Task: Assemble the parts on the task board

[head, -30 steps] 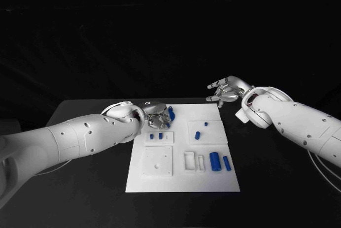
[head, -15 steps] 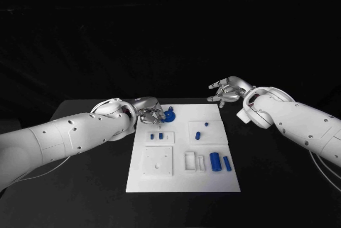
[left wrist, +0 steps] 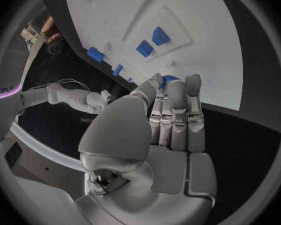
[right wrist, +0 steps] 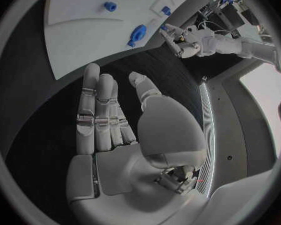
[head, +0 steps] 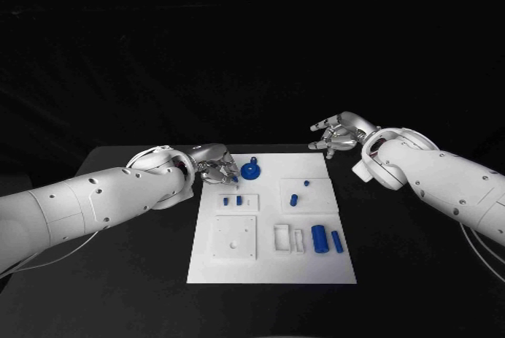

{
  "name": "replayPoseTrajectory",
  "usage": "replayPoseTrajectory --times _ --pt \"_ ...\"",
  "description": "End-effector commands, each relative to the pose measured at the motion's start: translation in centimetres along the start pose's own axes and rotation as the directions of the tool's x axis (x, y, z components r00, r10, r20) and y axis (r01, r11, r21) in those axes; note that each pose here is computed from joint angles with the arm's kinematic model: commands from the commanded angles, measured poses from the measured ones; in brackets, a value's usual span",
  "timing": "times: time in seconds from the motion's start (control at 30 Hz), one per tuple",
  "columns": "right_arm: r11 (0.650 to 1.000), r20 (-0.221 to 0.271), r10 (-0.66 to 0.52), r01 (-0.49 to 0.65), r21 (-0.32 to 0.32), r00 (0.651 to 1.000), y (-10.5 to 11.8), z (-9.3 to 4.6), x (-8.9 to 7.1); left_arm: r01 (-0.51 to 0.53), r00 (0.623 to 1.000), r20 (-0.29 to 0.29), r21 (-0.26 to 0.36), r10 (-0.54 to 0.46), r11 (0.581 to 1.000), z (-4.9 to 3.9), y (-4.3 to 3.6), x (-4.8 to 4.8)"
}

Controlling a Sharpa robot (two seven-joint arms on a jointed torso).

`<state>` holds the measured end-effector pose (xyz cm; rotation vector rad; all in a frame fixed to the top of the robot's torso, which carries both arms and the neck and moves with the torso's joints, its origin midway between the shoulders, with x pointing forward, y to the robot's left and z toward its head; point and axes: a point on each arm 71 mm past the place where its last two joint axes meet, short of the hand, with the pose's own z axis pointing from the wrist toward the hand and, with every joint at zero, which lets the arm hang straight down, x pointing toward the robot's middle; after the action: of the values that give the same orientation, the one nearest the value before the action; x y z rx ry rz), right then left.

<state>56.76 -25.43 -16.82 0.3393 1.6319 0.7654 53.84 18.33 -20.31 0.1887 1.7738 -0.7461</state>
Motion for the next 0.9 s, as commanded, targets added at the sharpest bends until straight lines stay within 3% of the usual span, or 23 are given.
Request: replayPoseTrajectory --times 0.03,0.37,0.9 --pt "1.000 -0.012 0.000 0.000 -0.007 1.000 0.1 0.0 0.1 0.011 1.000 -0.013 -0.003 -0.011 1.000 -0.04 0.00 0.12" --pt "1.000 -0.011 -0.001 0.001 -0.007 1.000 0.1 0.0 0.1 0.009 1.000 -0.023 -0.018 -0.010 1.000 -0.20 0.47 0.38" --pt "1.000 -0.012 -0.001 0.001 -0.009 1.000 0.1 0.0 0.1 0.006 0.999 -0.051 -0.034 -0.008 0.999 0.01 1.16 2.00"
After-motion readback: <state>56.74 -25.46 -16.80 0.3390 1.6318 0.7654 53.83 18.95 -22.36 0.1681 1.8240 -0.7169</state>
